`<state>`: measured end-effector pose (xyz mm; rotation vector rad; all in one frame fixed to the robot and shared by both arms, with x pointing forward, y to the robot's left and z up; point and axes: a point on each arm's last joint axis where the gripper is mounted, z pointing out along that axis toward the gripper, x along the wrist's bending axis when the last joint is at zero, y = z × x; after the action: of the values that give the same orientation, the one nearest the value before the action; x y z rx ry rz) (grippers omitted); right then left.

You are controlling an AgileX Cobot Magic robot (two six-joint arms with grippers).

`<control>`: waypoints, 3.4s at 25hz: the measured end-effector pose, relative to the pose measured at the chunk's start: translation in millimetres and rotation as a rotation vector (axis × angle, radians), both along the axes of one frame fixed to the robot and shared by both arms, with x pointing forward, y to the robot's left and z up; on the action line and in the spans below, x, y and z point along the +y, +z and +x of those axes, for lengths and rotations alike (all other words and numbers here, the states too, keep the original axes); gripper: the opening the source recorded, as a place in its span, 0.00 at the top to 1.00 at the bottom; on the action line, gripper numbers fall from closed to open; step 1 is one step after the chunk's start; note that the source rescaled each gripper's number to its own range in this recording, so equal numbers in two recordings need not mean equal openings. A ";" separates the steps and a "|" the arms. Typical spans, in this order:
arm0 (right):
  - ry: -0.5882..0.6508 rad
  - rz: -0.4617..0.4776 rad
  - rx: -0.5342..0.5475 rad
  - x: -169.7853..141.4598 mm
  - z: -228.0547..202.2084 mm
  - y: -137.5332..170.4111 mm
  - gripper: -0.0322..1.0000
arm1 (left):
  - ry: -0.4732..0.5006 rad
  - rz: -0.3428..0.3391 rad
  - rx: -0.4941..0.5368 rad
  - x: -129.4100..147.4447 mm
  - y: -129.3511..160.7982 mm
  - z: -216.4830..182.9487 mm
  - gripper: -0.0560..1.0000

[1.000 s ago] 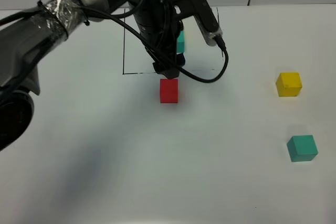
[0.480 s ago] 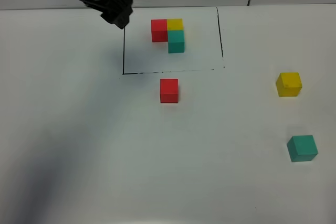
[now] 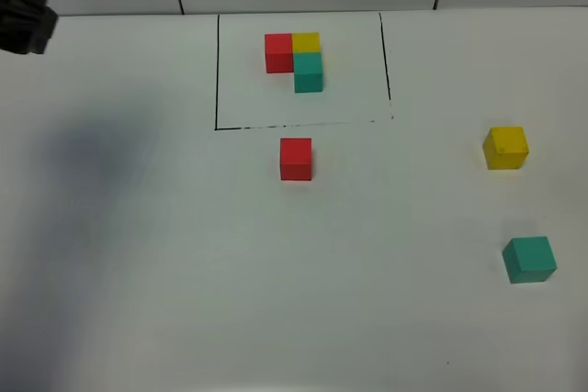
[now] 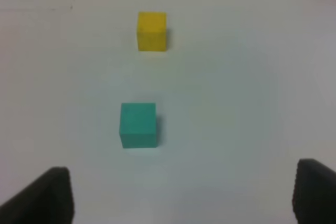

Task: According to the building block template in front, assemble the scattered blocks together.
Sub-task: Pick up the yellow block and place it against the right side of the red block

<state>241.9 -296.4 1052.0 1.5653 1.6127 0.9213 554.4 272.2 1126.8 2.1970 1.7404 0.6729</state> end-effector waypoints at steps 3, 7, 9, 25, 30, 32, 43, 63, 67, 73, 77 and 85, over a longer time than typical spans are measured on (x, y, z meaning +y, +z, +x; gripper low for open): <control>-0.001 0.001 0.000 0.0 0.0 0.0 0.26 | 0.067 0.014 -0.109 12.9 16.9 -38.9 0.04; 0.000 0.003 0.000 0.2 0.0 0.0 0.26 | 0.139 -0.009 -0.200 22.4 42.1 -90.9 0.04; 0.000 0.003 0.000 0.2 0.0 0.0 0.26 | 0.163 -0.018 -0.209 26.3 50.6 -115.8 0.04; 0.004 0.008 0.000 0.6 0.0 0.0 0.26 | 0.183 -0.185 -0.368 38.3 22.4 -274.3 0.05; 0.005 0.011 0.000 0.9 0.0 0.0 0.26 | 0.168 -0.226 -0.388 38.2 -8.3 -299.4 0.05; 0.005 0.011 0.000 0.9 0.0 0.0 0.26 | 0.163 -0.241 -0.404 38.4 -18.2 -308.0 0.05; 0.005 0.011 0.000 0.9 0.0 0.0 0.26 | 0.082 -0.266 -0.392 33.5 -63.3 -321.8 0.05; 0.007 0.016 0.000 1.3 0.0 0.1 0.26 | 0.001 -0.305 -0.464 27.8 -81.0 -326.2 0.06; 0.008 0.017 0.000 1.4 0.0 0.1 0.26 | 0.000 -0.304 -0.464 27.8 -81.0 -326.2 0.06; 0.008 0.017 0.000 1.4 0.0 0.1 0.26 | -0.001 -0.303 -0.464 27.8 -81.0 -326.2 0.06; 0.008 0.017 0.000 1.4 0.0 0.1 0.26 | 0.022 -0.299 -0.468 27.5 -81.0 -326.2 0.06; 0.008 0.017 0.000 1.5 0.0 0.1 0.26 | 0.099 -0.279 -0.480 26.7 -80.9 -326.1 0.06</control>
<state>241.9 -294.9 1052.0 1.5715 1.6164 0.9422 228.3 298.9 1045.9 1.6094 1.5822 0.8394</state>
